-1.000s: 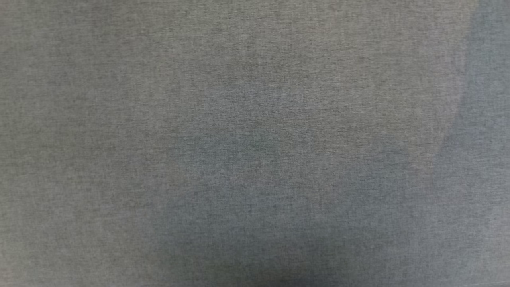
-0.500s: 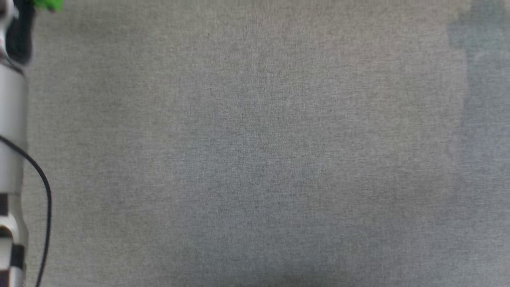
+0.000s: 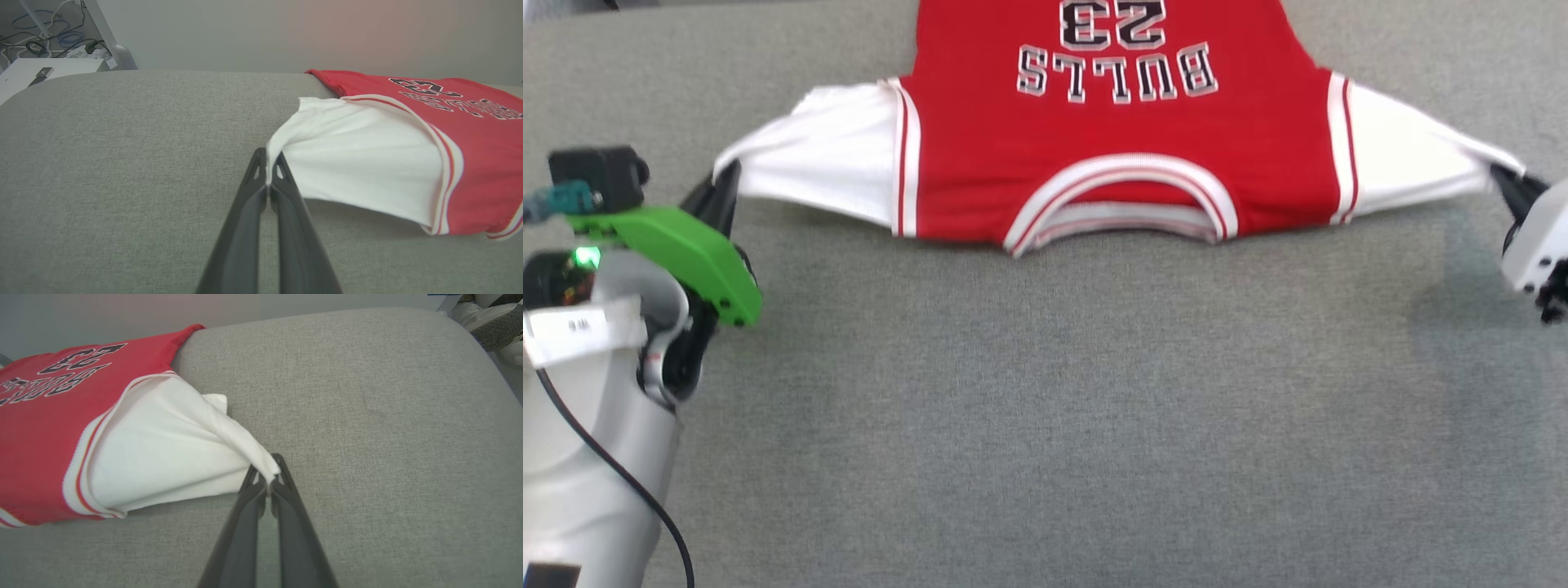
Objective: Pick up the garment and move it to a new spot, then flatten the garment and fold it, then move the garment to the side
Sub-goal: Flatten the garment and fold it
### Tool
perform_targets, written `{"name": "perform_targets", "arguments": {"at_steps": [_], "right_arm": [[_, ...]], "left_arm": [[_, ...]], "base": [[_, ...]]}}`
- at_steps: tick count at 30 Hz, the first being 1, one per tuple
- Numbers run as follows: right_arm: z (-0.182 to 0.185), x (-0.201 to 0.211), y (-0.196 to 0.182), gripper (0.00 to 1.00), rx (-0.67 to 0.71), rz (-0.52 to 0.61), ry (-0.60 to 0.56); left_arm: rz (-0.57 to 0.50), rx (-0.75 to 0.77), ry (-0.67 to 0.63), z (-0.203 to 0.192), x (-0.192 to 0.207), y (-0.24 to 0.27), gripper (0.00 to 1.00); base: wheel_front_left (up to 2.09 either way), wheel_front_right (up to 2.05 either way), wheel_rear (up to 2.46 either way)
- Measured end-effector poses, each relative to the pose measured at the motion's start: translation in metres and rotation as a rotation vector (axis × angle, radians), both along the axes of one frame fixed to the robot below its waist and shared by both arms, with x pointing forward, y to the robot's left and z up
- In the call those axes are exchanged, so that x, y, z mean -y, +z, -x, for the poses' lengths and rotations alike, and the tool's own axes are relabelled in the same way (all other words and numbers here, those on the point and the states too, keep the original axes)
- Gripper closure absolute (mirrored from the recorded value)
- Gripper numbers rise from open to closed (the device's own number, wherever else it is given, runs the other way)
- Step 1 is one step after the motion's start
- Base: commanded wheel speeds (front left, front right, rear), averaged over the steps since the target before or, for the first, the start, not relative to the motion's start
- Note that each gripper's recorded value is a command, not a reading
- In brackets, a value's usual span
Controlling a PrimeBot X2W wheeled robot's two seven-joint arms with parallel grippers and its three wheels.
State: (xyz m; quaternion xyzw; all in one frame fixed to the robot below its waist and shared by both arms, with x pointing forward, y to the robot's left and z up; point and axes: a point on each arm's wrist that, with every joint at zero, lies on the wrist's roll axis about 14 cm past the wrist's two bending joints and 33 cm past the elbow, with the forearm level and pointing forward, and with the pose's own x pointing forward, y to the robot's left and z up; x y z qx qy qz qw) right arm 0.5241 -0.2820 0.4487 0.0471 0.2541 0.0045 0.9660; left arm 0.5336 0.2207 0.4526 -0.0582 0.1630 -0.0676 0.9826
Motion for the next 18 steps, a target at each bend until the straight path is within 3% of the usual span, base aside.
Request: {"name": "perform_targets", "arguments": {"at_steps": [18], "right_arm": [[0.145,0.025,0.011,1.00,-0.179,-0.044,-0.034]], "left_arm": [[0.085,-0.212,0.001,0.139,0.012,-0.002,1.00]], "base": [[0.00,0.00,0.00]]}}
